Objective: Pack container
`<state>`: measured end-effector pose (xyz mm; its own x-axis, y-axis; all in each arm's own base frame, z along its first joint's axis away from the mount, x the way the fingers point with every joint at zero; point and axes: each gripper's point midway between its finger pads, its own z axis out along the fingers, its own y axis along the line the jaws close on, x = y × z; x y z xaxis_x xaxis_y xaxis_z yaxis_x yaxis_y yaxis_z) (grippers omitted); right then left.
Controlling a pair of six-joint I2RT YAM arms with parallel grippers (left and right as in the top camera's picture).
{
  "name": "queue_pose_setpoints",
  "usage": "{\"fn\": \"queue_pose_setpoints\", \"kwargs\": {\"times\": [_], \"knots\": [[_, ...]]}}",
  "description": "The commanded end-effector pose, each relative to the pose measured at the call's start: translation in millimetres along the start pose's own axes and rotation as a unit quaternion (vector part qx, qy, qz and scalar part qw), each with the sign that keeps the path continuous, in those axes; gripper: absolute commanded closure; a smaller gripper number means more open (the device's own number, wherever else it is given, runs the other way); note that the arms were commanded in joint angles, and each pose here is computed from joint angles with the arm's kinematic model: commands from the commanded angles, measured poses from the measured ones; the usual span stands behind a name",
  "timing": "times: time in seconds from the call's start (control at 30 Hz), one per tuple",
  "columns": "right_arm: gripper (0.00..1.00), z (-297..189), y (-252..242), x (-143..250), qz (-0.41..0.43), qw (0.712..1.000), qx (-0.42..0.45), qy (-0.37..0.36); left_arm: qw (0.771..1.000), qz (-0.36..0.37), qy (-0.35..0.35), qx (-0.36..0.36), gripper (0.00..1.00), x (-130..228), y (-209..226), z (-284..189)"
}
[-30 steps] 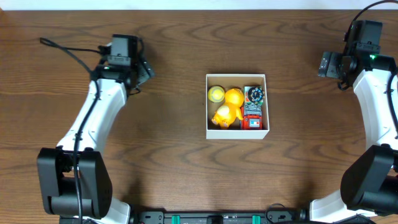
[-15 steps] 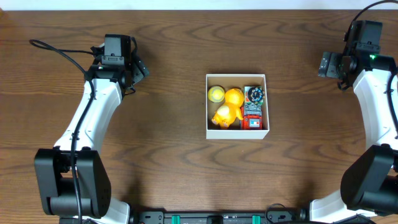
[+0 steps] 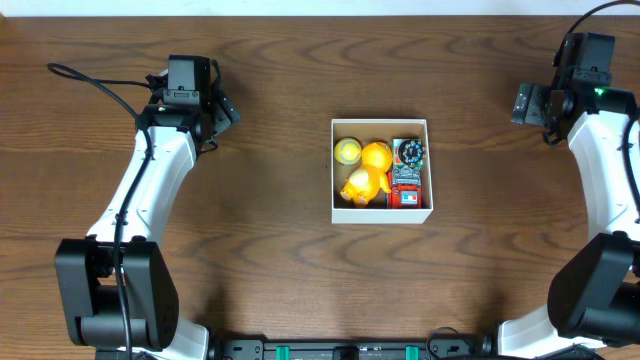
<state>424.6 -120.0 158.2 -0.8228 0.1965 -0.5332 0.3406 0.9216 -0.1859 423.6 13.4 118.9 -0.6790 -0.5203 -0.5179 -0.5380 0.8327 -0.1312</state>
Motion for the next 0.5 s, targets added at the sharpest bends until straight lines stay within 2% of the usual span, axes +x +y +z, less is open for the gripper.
{"fn": "queue_pose_setpoints", "kwargs": {"times": [0.0,0.47], "knots": [[0.01,0.6,-2.4,-4.6,0.012,1.0,0.003,-0.004,1.0,0.003,-0.006,-0.004,0.02,-4.8,1.3,-1.6],[0.01,0.6,-2.3,-4.6,0.012,1.0,0.003,-0.004,1.0,0.003,-0.006,-0.004,0.02,-4.7,1.4,-1.6]]}}
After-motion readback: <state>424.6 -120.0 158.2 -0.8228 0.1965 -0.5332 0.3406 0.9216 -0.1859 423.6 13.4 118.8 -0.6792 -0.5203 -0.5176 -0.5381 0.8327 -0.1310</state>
